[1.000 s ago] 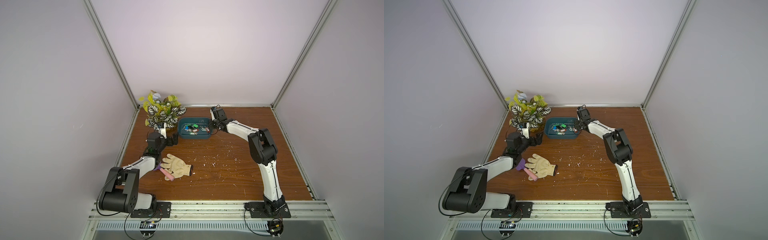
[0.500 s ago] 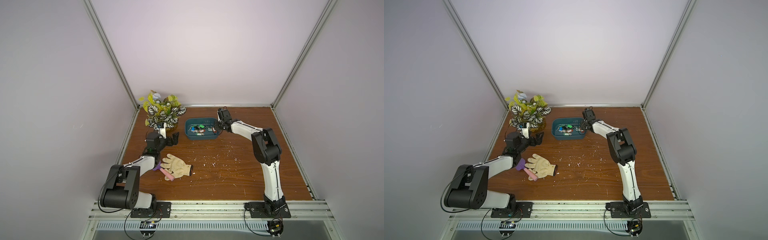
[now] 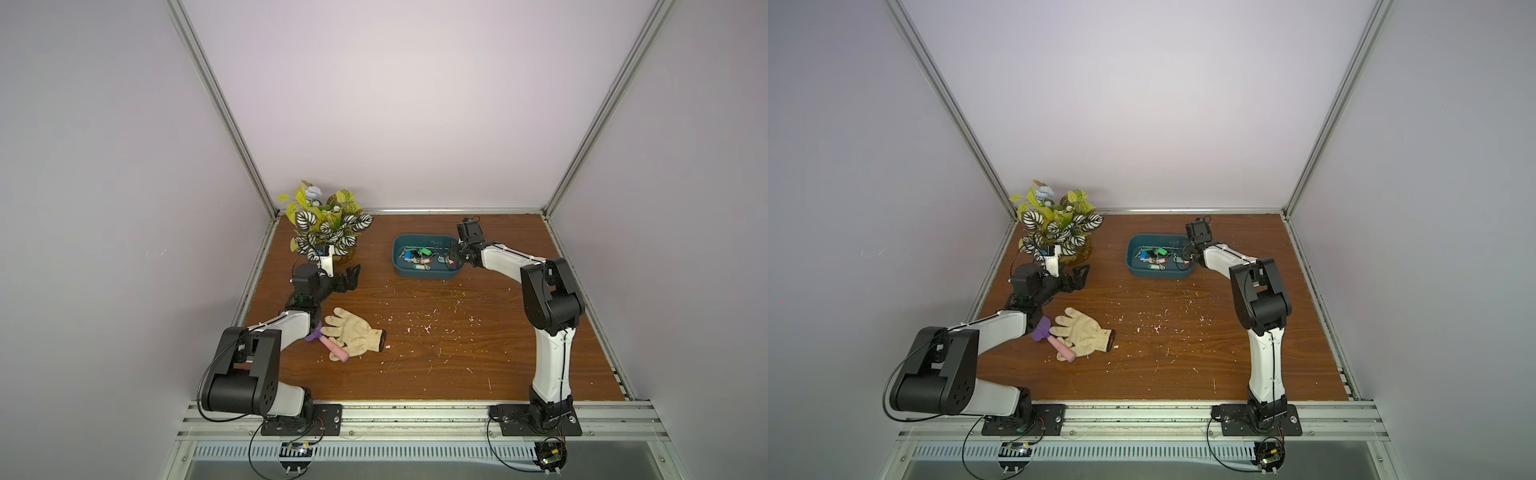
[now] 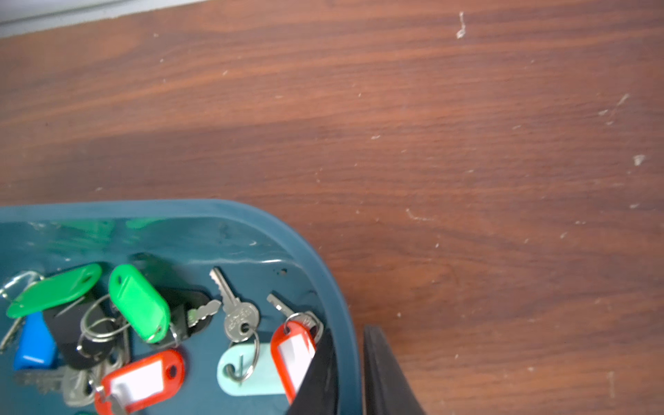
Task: Take the keys out of the storage box
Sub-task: Move the storage box to the center of the board, then pick up the key from the storage box.
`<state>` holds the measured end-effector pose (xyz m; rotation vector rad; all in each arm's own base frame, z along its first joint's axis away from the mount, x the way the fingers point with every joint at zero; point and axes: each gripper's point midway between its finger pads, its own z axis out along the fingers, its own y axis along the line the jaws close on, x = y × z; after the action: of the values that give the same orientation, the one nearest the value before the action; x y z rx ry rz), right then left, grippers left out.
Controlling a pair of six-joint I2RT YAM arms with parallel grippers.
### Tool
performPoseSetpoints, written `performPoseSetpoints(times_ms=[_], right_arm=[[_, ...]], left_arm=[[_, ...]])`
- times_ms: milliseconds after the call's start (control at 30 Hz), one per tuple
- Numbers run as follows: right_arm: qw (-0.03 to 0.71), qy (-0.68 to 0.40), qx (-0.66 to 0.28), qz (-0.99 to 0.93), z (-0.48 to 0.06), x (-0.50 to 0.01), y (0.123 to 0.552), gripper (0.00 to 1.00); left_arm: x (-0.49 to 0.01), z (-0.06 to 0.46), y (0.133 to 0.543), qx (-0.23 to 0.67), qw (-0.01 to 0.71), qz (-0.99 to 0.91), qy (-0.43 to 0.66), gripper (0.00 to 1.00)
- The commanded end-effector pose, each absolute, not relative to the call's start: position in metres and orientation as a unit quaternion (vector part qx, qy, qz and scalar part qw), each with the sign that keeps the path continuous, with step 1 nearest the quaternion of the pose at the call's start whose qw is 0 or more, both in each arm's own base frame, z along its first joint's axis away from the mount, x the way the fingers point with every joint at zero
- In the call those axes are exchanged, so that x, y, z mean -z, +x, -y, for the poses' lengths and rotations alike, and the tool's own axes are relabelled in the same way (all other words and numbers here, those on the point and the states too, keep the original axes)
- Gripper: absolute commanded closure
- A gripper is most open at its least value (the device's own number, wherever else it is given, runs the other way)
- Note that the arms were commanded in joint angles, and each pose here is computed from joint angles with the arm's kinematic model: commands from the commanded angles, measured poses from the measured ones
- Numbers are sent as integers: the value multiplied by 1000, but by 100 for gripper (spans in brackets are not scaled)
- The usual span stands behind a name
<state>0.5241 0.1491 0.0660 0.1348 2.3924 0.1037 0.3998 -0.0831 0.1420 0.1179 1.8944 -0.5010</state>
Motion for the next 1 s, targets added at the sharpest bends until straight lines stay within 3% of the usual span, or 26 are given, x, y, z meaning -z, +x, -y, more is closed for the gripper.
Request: performPoseSetpoints(times_ms=[0, 367, 500, 700, 967], right_arm=[[404, 40, -65, -912, -154, -100, 540, 77], [433, -14, -59, -899, -152, -158, 542, 55], [434, -106, -148, -882, -209, -175, 528, 51], [356, -241, -222, -875, -297, -137, 508, 53], [293, -289, -193, -891, -311, -91, 512, 56]], left_arm=[[-159, 86, 407, 231, 573, -784, 56, 0], [-167, 132, 404, 300, 566, -765, 68, 0], [-175, 144, 406, 308, 569, -759, 71, 0], [-173, 158, 407, 292, 564, -770, 63, 0], [-168, 189, 410, 208, 537, -814, 80, 0]])
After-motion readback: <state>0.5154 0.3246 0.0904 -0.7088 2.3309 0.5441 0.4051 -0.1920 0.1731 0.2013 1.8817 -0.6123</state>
